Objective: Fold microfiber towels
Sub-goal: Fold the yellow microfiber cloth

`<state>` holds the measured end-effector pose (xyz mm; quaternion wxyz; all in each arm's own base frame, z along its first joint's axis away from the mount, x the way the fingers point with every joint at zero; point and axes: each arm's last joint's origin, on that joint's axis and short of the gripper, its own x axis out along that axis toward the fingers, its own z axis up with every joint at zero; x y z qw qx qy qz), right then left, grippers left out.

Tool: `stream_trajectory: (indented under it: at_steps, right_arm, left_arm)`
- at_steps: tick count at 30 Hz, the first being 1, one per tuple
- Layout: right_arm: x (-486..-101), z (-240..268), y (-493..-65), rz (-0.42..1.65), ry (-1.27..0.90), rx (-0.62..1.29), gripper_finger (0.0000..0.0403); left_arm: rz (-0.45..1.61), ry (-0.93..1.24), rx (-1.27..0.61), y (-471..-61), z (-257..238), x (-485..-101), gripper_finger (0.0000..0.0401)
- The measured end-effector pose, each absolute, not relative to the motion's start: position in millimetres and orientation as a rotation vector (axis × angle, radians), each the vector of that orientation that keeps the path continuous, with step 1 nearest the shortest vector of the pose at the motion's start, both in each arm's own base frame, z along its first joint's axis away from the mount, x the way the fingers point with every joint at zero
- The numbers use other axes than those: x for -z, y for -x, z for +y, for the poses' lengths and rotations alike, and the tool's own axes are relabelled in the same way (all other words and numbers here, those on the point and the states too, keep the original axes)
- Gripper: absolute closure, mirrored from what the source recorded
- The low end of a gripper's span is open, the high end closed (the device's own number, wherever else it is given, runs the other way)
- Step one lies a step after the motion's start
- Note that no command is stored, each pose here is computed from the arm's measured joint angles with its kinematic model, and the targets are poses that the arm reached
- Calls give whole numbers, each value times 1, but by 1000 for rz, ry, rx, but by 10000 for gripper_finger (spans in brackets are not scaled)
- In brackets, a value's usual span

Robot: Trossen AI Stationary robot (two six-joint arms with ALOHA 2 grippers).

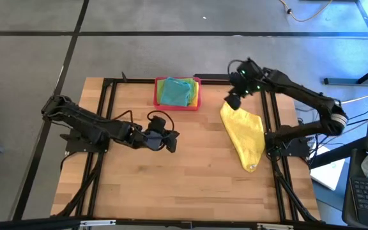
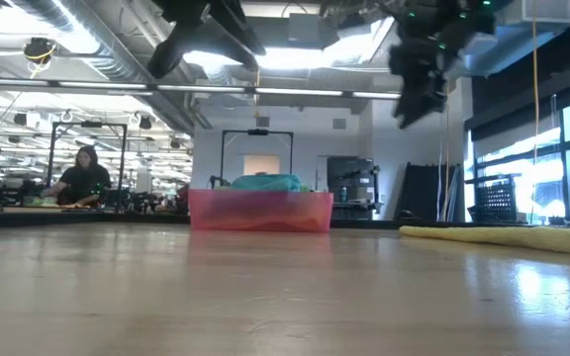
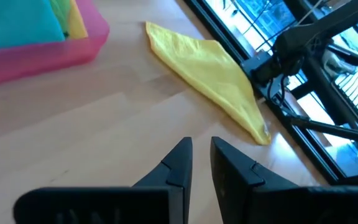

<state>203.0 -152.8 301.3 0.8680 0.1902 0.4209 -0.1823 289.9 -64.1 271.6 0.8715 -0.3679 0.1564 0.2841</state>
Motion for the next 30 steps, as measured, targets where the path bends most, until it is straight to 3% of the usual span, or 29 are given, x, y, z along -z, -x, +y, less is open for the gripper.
stream_trajectory:
  at_steps: [6,11,14,21,30]
  right_arm:
    - [-261,-134,-174,1094,-498,530,171]
    - [-227,-119,-167,1174,-712,436,171]
    - [-207,-112,-164,1211,-725,421,171]
    - [-165,-97,-159,1233,-812,438,171]
    - [-135,-69,-170,1085,-1034,387,171]
  left_arm:
    - [310,748,-574,-293,-61,-274,352]
    - [321,757,-550,-293,-62,-275,352]
    - [332,761,-535,-293,-63,-274,352]
    - [377,732,-454,-294,-67,-275,352]
    - [420,686,-389,-293,-73,-275,352]
